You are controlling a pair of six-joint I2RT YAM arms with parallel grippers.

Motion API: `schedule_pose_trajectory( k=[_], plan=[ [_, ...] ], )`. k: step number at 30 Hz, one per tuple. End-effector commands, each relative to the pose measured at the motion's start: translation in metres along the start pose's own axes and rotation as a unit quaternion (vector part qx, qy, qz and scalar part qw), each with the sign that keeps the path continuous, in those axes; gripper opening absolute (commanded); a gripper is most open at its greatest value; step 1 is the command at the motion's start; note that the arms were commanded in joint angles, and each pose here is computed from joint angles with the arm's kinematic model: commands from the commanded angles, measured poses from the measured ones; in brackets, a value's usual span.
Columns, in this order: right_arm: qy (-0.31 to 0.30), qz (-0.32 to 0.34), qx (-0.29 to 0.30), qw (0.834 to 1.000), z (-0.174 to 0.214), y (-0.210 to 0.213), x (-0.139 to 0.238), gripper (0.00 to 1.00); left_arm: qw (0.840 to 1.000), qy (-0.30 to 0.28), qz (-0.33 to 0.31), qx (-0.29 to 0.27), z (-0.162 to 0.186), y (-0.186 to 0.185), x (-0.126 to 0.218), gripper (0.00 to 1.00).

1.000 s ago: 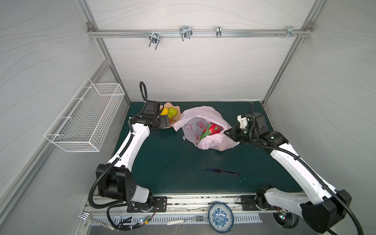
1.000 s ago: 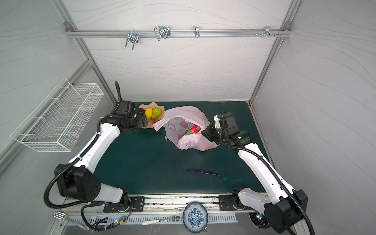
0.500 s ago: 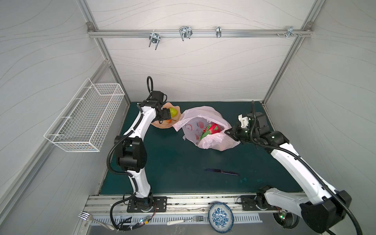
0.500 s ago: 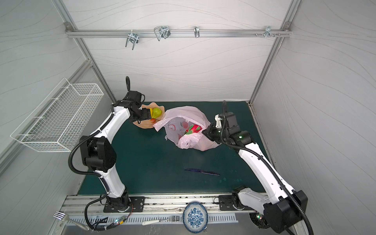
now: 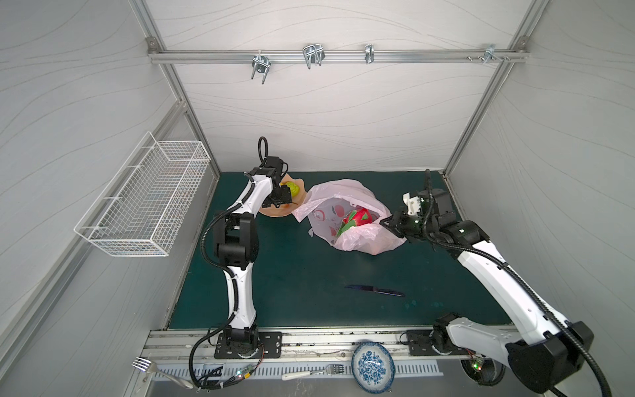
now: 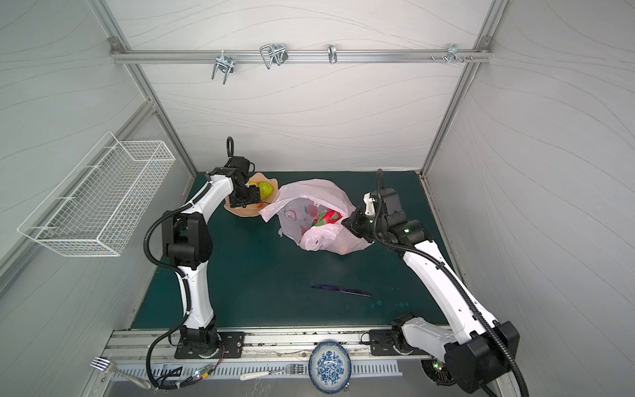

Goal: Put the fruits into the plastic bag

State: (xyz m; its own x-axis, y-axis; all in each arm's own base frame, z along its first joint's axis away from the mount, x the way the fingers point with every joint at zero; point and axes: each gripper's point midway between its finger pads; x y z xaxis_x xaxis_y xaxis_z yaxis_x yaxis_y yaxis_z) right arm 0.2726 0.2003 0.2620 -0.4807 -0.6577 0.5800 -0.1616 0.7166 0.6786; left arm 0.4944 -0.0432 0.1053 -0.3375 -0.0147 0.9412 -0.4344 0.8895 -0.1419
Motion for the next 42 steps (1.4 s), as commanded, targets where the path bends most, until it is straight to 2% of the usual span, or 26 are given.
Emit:
schedule_pose_trajectory(
  k=[1, 12, 27, 33, 42],
  plan=[
    [0.003, 0.001, 0.003, 1.000, -0.002, 0.003, 0.005, 0.00, 1.000, -0.008, 0.020, 0.011, -0.015, -0.012, -0.010, 0.72],
    [0.005, 0.002, 0.002, 1.000, 0.001, 0.003, 0.010, 0.00, 0.999, 0.012, 0.020, 0.026, -0.012, -0.015, -0.051, 0.70],
    [0.008, 0.003, 0.004, 1.000, 0.000, 0.004, 0.010, 0.00, 0.999, 0.009, 0.016, 0.043, -0.020, -0.007, -0.066, 0.65],
    [0.007, 0.003, 0.004, 1.000, 0.001, 0.004, 0.010, 0.00, 0.999, 0.011, 0.015, 0.043, -0.021, -0.002, -0.070, 0.59],
    [0.003, 0.003, 0.006, 1.000, 0.000, 0.004, 0.012, 0.00, 0.999, 0.024, 0.021, 0.041, -0.016, -0.002, -0.072, 0.43]
  ],
)
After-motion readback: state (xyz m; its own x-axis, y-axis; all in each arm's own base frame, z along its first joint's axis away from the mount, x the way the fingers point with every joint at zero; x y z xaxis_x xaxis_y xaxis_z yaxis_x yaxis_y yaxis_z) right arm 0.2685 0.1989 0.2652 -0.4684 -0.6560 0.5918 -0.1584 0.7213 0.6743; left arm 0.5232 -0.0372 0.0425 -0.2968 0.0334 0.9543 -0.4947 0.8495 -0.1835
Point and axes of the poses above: each gripper's point midway between its finger pads, its own x axis back along the fingers, its own y axis along the line the jaws close on, z = x × y, and after that the axes turned 14 degrees about x, right-handed
